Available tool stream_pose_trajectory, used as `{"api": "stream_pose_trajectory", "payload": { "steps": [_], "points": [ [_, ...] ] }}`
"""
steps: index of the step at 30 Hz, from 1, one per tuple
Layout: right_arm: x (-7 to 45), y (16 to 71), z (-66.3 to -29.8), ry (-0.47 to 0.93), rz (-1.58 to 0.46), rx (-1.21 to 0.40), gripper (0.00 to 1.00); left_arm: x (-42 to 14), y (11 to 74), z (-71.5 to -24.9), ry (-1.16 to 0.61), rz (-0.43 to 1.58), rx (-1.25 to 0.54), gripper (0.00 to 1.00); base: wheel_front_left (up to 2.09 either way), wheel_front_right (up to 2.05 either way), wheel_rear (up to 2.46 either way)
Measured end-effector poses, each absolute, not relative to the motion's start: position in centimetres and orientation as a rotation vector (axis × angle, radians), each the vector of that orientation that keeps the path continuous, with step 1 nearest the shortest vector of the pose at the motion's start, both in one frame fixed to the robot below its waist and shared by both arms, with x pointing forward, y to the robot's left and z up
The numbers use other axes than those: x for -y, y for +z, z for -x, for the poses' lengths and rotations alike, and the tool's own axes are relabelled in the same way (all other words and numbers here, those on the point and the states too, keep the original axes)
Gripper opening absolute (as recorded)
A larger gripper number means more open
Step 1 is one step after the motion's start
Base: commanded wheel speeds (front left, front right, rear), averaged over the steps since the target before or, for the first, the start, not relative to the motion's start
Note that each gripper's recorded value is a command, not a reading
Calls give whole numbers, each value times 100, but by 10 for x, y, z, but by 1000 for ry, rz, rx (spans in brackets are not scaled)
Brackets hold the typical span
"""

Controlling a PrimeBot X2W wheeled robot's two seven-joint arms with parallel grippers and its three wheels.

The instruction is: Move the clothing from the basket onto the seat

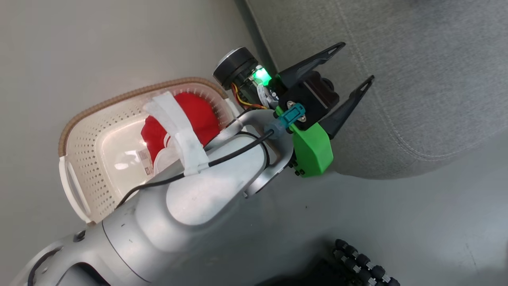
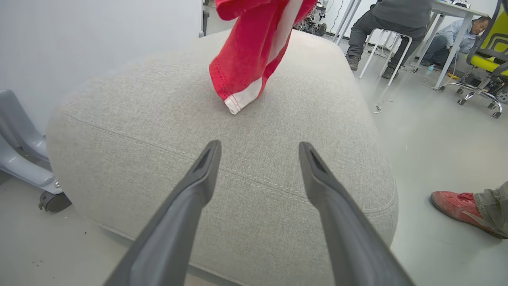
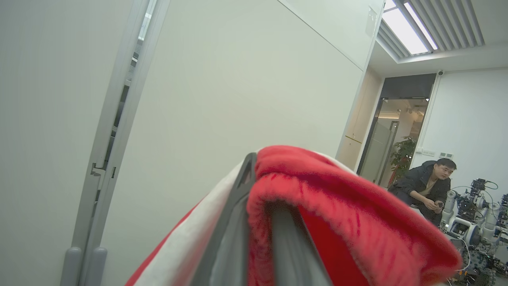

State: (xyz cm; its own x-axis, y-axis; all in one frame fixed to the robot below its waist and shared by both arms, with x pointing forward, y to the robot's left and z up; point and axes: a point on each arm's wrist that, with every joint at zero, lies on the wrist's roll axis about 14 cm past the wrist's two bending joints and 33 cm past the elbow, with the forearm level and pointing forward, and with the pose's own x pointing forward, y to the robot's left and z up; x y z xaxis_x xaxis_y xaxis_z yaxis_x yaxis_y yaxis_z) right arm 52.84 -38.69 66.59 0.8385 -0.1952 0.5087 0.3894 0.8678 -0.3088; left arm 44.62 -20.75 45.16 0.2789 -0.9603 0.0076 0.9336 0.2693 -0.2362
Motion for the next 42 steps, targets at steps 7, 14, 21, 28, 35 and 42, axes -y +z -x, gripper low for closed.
{"api": "stream_pose_trajectory", "payload": {
  "steps": [7,14,21,28,35,42],
  "points": [
    [406,522,-565,-308,346,117,0,192,411,-457,-1239,229,-227,100,0,0,0],
    [394,441,-567,-314,202,-40,20,174,388,-467,-1179,209,-272,100,0,0,0],
    [388,444,-551,-337,162,-26,100,163,394,-476,-1133,210,-251,100,0,0,0],
    [343,432,-523,-229,113,-74,100,149,401,-472,-1053,259,-261,100,0,0,0],
    [296,421,-482,-141,34,-123,100,107,390,-465,-866,267,-304,100,0,0,0],
    [243,441,-456,-43,-26,-79,100,45,386,-452,-626,272,-346,100,0,0,0]
  ]
}}
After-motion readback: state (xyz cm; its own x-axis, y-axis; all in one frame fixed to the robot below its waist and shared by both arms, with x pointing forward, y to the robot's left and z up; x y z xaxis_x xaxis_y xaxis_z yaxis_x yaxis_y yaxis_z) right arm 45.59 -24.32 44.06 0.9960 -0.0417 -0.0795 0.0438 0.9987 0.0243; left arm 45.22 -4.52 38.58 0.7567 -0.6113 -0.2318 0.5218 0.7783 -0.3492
